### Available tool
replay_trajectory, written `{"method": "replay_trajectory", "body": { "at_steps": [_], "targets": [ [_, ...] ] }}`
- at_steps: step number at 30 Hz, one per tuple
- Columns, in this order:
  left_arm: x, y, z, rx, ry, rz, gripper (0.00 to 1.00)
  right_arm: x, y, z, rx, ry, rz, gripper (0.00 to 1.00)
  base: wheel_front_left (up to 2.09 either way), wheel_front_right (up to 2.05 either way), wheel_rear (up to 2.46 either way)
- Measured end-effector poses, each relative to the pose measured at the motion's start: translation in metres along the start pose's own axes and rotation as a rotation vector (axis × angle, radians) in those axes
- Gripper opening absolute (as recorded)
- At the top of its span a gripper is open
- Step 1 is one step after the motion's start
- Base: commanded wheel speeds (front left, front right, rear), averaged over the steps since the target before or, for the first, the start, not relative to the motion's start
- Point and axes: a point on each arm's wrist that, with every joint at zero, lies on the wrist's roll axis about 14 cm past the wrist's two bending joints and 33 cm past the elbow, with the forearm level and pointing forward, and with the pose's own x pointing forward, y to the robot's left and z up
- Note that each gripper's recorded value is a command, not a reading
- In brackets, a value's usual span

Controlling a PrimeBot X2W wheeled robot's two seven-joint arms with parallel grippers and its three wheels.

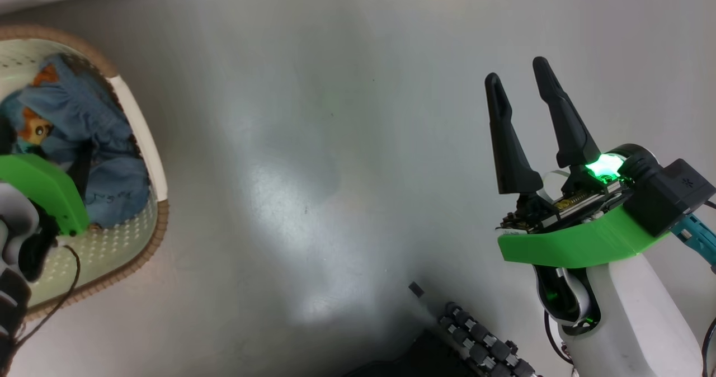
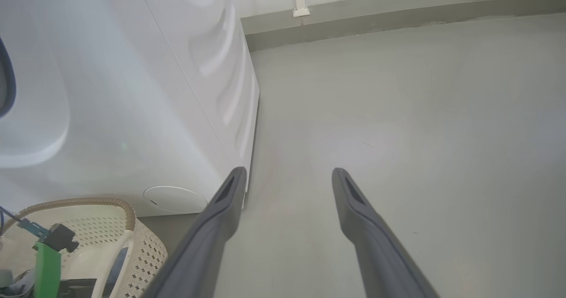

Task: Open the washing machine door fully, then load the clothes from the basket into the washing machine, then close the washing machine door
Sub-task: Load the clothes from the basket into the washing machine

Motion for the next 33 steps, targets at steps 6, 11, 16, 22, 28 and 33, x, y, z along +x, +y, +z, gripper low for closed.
{"method": "replay_trajectory", "body": {
  "at_steps": [6, 11, 16, 22, 28, 33],
  "targets": [
    [0.009, -0.002, 0.003, 0.009, 0.0, -0.007, 1.0, -0.001, -0.003, -0.003, -0.003, 0.009, -0.009, 1.0, 0.0, 0.0, 0.0],
    [0.008, -0.003, 0.003, 0.022, -0.006, -0.007, 0.0, -0.001, -0.003, -0.002, -0.003, 0.005, -0.008, 1.0, 0.0, 0.0, 0.0],
    [0.002, -0.009, 0.012, -0.011, -0.048, -0.01, 0.0, 0.0, -0.002, 0.005, -0.001, -0.014, -0.007, 1.0, 0.0, 0.0, 0.0],
    [-0.015, -0.017, 0.033, -0.054, -0.157, -0.013, 0.0, -0.001, 0.0, 0.02, -0.003, -0.049, -0.002, 1.0, 0.0, 0.0, 0.0],
    [-0.039, -0.016, 0.038, -0.087, -0.234, 0.005, 0.0, -0.003, 0.005, 0.034, -0.016, -0.083, 0.011, 1.0, 0.0, 0.0, 0.0],
    [-0.067, -0.018, 0.044, -0.121, -0.307, 0.019, 0.0, -0.006, 0.01, 0.049, -0.02, -0.119, 0.021, 1.0, 0.0, 0.0, 0.0]
  ]
}}
